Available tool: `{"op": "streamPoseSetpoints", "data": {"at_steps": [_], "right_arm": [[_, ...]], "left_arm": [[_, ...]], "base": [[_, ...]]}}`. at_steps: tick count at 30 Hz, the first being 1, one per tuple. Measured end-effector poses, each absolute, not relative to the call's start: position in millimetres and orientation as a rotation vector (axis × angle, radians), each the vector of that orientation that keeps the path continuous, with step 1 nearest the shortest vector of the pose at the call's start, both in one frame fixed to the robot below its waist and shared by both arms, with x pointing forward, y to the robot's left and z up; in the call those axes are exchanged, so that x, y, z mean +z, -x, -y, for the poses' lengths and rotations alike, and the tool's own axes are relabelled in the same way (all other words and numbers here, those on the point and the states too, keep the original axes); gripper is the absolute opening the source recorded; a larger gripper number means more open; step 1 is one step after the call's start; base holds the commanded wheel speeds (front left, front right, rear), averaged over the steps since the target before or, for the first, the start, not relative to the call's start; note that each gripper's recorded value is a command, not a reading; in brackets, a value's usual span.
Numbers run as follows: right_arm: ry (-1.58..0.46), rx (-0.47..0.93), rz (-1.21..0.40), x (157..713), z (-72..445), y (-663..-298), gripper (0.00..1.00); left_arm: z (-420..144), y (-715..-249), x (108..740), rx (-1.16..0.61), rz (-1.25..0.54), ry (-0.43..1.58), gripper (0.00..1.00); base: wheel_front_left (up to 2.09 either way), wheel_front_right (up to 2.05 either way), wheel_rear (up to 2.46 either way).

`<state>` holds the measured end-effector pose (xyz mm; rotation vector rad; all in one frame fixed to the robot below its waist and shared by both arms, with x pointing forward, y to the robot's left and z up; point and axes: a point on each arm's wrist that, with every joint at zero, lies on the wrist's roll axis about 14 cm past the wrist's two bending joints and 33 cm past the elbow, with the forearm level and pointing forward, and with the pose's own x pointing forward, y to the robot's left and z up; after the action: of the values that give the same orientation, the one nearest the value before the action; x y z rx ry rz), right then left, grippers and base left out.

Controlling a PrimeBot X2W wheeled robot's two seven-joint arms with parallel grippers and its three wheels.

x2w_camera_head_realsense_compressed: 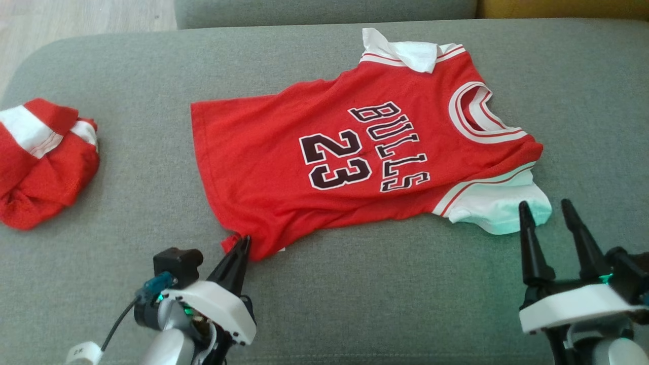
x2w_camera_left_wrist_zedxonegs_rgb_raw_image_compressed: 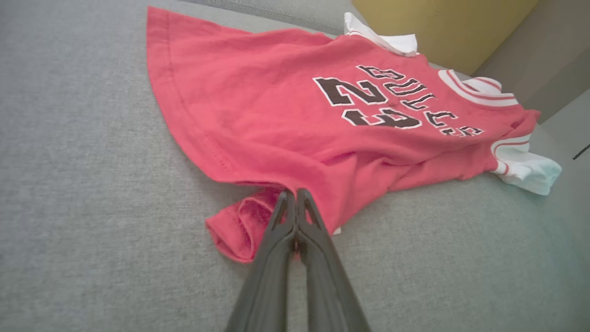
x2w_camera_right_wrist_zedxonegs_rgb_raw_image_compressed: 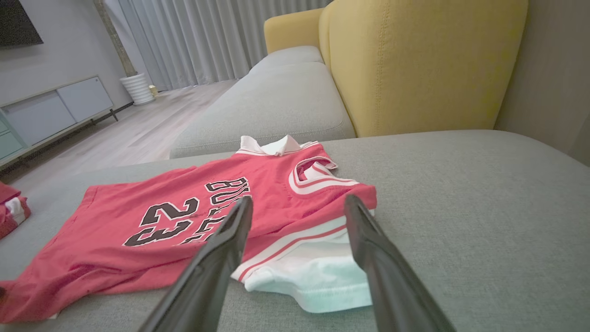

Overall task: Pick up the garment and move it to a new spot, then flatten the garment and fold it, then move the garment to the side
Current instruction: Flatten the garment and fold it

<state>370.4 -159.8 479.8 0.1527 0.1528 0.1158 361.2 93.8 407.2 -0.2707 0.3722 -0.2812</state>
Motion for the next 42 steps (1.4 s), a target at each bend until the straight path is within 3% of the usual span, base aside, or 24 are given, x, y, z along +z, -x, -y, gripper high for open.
{"op": "streamPoseSetpoints", "data": {"at_steps": [11,19,25,38,39,40,41,42], "right_arm": [[-0.165,0.102,-0.126,485.7,165.5,-375.6,1.0],[-0.174,0.1,-0.132,483.0,165.8,-377.7,1.0],[-0.183,0.081,-0.136,479.5,171.0,-378.4,1.0],[-0.191,0.03,-0.15,469.1,185.3,-387.4,1.0],[-0.19,0.027,-0.152,468.1,186.0,-387.5,1.0],[-0.19,0.025,-0.156,466.9,186.7,-387.2,1.0],[-0.19,0.023,-0.158,466.0,187.3,-386.8,1.0],[-0.191,0.022,-0.16,465.4,187.4,-386.4,1.0]], "left_arm": [[-88.8,-367.1,479.5,-0.337,-0.13,0.266,0.0],[-89.3,-359.3,508.6,-0.355,-0.09,0.274,0.0],[-103.2,-371.4,476.2,-0.303,-0.192,0.285,0.0],[-124.9,-446.5,409.8,-0.205,-0.317,0.259,0.0],[-124.0,-447.9,404.6,-0.207,-0.335,0.267,0.04],[-123.3,-448.4,400.4,-0.206,-0.35,0.275,0.47],[-123.0,-448.3,397.1,-0.208,-0.36,0.273,0.47],[-123.7,-448.4,396.1,-0.204,-0.36,0.273,1.0]], "base": [[0.0,0.0,0.0],[0.0,0.0,0.0],[0.0,0.0,0.0],[0.0,0.0,0.0],[0.0,0.0,0.0],[0.0,0.0,0.0],[0.0,0.0,0.0],[0.0,0.0,0.0]]}}
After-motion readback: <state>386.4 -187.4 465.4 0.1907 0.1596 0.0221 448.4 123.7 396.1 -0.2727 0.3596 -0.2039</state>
